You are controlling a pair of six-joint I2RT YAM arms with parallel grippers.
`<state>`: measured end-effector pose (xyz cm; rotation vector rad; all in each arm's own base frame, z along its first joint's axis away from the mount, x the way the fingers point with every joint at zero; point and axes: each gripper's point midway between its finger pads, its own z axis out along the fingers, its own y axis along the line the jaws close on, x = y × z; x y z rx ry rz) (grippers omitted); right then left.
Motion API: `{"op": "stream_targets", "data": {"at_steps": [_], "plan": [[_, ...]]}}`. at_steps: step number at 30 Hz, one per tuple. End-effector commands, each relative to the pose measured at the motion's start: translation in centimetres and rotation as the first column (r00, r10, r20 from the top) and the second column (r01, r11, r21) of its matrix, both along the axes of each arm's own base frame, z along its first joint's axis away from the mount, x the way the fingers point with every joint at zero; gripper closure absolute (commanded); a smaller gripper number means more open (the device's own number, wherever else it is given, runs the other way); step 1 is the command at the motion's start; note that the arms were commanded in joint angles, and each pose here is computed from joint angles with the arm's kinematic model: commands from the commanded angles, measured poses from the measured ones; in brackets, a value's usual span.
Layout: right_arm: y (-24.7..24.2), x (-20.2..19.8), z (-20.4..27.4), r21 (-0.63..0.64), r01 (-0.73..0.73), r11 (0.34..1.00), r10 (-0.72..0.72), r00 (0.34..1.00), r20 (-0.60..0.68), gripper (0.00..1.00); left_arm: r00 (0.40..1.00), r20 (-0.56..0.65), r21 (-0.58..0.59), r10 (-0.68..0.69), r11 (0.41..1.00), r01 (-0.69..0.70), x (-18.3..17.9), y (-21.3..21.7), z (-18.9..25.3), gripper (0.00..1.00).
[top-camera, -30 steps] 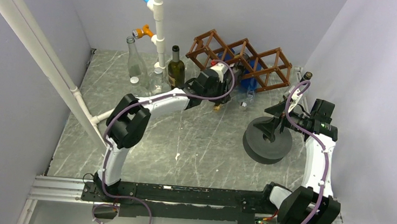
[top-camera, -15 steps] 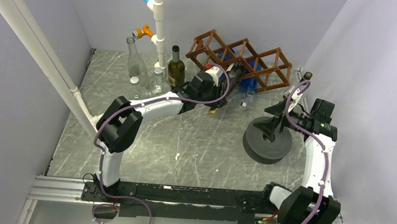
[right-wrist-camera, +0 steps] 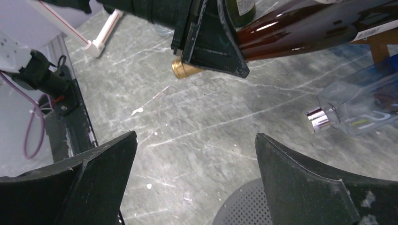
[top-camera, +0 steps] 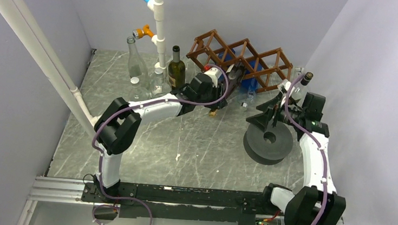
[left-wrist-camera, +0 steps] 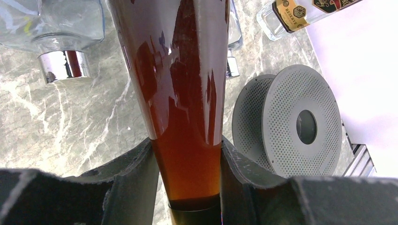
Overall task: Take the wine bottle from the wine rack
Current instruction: Place the wine bottle at the center of the board.
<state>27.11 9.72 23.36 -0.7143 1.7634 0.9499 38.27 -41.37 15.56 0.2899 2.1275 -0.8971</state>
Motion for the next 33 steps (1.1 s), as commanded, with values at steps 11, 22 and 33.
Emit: {"op": "stream_targets", "data": {"at_steps": [11, 22, 33], "plan": [[2.5, 11.5, 5.9, 0.078, 0.439, 0.895, -0.405, 0.874, -0.268, 0.0, 0.948, 0.309, -0.336, 0.075, 0.941, 0.035, 0.9, -0.3, 16.2, 1.0], [4.1, 17.3, 3.4, 0.154, 0.603, 0.783, -0.472, 0.736, -0.485, 0.0, 0.949, 0.309, -0.336, 0.054, 0.94, 0.056, 0.3, -0.4, 16.1, 1.0], [5.5, 20.6, -1.2, 0.088, 0.648, 0.757, -0.485, 0.646, -0.589, 0.0, 0.951, 0.309, -0.33, 0.019, 0.94, 0.088, -0.4, -0.6, 15.8, 1.0]]}}
